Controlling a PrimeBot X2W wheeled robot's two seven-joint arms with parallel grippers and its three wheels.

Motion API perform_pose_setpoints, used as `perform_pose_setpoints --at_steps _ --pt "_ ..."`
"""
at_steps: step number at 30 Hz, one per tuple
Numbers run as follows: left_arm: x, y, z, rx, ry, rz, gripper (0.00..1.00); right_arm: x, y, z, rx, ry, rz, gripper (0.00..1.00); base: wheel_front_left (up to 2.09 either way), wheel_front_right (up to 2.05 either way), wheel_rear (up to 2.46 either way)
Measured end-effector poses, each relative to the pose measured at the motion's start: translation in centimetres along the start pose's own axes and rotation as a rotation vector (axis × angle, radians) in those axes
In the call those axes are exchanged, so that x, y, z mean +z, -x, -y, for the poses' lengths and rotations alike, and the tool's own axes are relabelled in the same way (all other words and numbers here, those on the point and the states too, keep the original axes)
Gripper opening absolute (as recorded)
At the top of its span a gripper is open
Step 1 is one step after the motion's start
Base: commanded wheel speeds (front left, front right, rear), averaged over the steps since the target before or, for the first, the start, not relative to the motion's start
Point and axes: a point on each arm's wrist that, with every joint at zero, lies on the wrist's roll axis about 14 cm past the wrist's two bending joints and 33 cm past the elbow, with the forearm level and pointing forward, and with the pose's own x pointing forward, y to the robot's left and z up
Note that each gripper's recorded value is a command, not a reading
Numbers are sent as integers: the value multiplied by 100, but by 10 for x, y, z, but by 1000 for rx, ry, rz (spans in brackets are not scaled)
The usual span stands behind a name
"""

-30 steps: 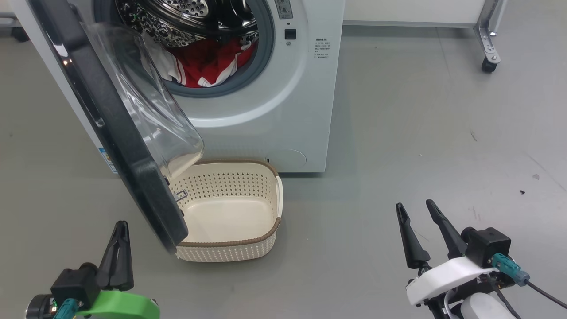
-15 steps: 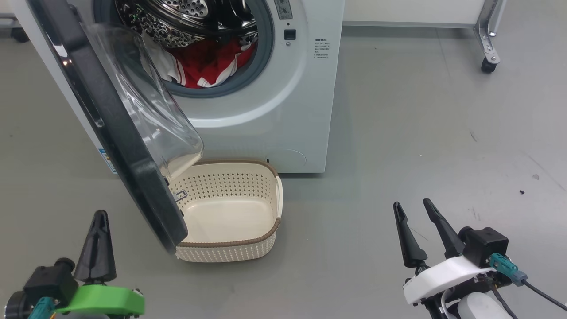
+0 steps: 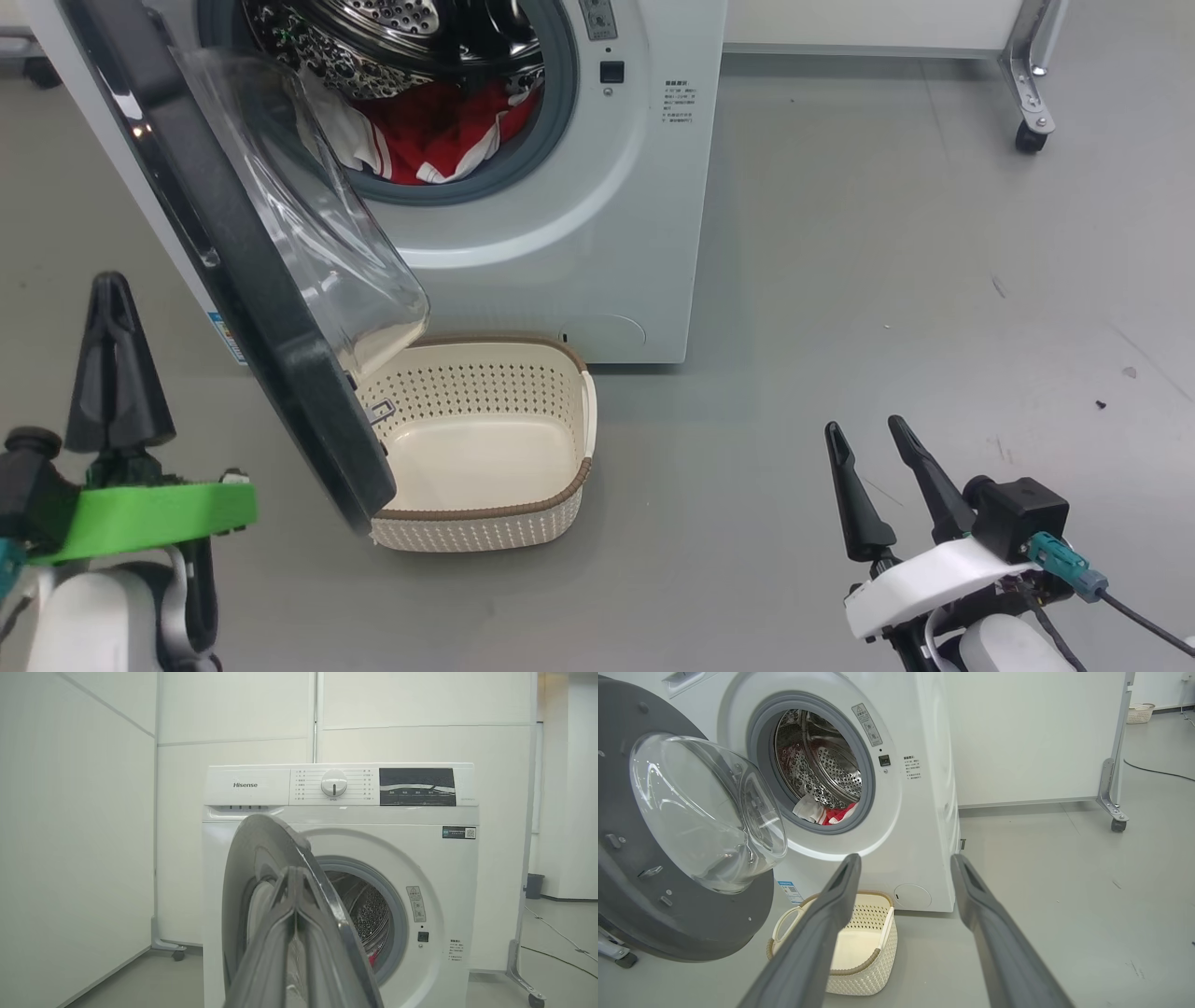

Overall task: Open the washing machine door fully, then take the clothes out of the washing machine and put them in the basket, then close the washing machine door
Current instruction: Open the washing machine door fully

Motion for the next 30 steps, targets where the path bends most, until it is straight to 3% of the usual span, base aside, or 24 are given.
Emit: perform_pose_setpoints --at_steps 4,13,21,30 --pt "30 -17 17 -84 -53 98 0 0 0 -1 3 -2 1 100 0 0 0" --pt "63 -35 61 -220 -31 213 0 -2 2 -1 0 -9 1 100 0 0 0" --pt "2 -23 109 -377 -35 -27 0 -2 6 4 -21 -8 4 100 0 0 0" --pt "-77 8 110 -385 -30 -331 0 -4 9 14 -54 -4 2 100 0 0 0"
